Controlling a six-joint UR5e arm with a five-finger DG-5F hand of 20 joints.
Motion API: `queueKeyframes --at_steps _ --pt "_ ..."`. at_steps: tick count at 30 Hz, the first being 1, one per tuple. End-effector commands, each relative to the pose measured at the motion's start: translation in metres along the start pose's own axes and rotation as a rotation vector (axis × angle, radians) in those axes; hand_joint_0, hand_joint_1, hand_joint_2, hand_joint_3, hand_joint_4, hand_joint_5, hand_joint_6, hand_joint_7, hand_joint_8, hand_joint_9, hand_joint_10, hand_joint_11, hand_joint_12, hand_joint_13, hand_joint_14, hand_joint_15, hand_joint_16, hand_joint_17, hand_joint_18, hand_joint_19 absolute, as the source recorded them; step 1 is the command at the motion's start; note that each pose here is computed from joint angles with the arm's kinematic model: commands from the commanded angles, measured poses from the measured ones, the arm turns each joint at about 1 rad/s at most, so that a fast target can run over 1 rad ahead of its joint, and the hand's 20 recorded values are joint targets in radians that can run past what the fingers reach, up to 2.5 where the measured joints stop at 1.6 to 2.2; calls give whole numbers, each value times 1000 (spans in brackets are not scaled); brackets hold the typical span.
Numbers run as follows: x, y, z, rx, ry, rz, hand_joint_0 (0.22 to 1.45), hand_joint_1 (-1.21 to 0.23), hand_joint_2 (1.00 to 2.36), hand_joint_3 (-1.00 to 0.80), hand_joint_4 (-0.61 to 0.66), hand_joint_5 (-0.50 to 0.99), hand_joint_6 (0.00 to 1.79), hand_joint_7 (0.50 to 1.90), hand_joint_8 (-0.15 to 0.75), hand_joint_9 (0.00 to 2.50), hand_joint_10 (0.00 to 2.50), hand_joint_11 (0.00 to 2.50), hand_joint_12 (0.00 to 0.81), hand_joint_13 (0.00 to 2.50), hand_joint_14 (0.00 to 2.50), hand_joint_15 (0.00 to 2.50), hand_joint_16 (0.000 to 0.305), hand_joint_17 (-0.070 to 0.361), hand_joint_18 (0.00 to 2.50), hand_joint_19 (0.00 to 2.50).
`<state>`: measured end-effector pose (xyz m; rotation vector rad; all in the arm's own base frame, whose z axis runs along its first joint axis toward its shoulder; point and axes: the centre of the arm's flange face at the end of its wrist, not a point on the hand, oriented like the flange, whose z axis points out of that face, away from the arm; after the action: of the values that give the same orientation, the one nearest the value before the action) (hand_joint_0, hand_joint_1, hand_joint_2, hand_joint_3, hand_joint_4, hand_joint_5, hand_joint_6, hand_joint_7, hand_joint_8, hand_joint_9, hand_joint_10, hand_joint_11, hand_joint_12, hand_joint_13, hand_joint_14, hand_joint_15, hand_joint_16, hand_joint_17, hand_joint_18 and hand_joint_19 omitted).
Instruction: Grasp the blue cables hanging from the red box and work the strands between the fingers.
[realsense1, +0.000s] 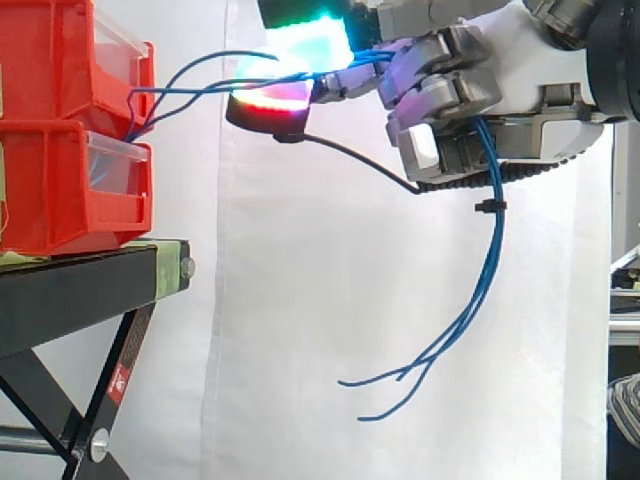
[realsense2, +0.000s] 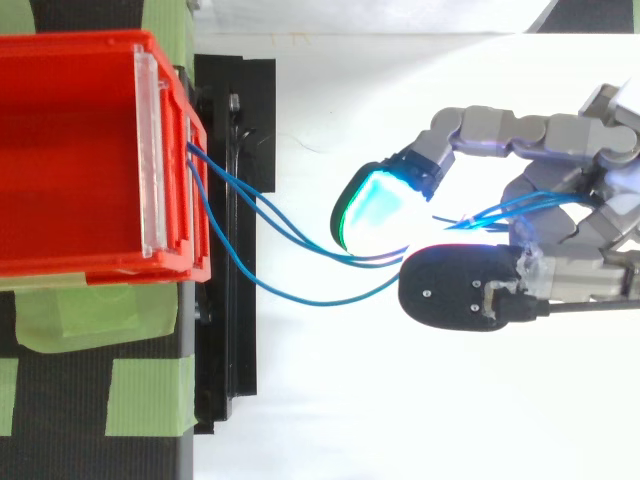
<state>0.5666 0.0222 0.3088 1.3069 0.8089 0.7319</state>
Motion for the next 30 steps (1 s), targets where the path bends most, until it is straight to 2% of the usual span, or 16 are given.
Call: queueKeyframes --at_steps 1,3,5,6,7,8,9,10,11,13,15,19,23,24,25,30 --pt "3 1 -1 -3 5 10 1206 -684 1016 24 240 634 19 1331 478 1742 2500 2500 586 1938 2500 1600 255 191 2500 583" --pt "4 1 -2 -3 6 15 1052 -707 1004 124 301 618 20 1287 478 1742 2500 2500 586 1938 2500 1600 255 191 2500 583" --pt "4 1 -2 -3 6 20 986 -701 1001 145 354 583 20 1230 478 1742 2500 2500 586 1938 2500 1600 255 191 2500 583" --pt "4 2 -2 -3 6 26 889 -694 1043 16 433 559 20 1194 478 1742 2500 2500 586 1938 2500 1600 255 191 2500 583" --pt "4 2 -2 -3 6 29 834 -668 1004 -136 451 547 21 1166 478 1742 2500 2500 586 1938 2500 1600 255 191 2500 583" --pt "5 1 -3 -3 8 35 826 -656 1008 -179 436 535 20 1153 478 1742 2500 2500 586 1938 2500 1600 255 191 2500 583" --pt "5 1 -3 -3 8 38 835 -658 1009 -242 444 505 20 1118 478 1742 2500 2500 586 1938 2500 1600 255 191 2500 583" --pt "6 1 -4 -3 11 54 981 -684 1018 -307 367 416 20 1031 478 1742 2500 2500 586 1938 2500 1600 255 191 2500 583" --pt "6 1 -4 -3 11 57 1035 -694 1018 -315 361 406 20 1025 478 1742 2500 2500 586 1938 2500 1600 255 191 2500 583" --pt "7 1 -4 -3 12 60 1216 -668 1019 -234 328 444 18 982 478 1742 2500 2500 586 1938 2500 1600 255 191 2500 583" --pt "7 1 -5 -3 14 66 1278 -670 1018 -195 304 474 17 955 478 1742 2500 2500 586 1938 2500 1600 255 191 2500 583" --pt "9 2 -6 -3 17 76 1324 -677 1016 -224 253 465 12 801 478 1742 2500 2500 586 1938 2500 1600 255 191 2500 583" --pt "10 2 -6 -3 19 80 1284 -695 1015 -197 235 407 9 712 478 1742 2500 2500 586 1938 2500 1600 255 191 2500 583" --pt "10 2 -6 -3 19 80 1248 -698 1014 -141 238 389 9 708 478 1742 2500 2500 586 1938 2500 1600 255 191 2500 583" --pt "10 2 -6 -3 19 82 1153 -696 1013 31 242 351 10 752 478 1742 2500 2500 586 1938 2500 1600 255 191 2500 583" --pt "10 2 -7 -3 20 82 1026 -695 1008 130 278 374 18 1099 478 1742 2500 2500 586 1938 2500 1600 255 191 2500 583"
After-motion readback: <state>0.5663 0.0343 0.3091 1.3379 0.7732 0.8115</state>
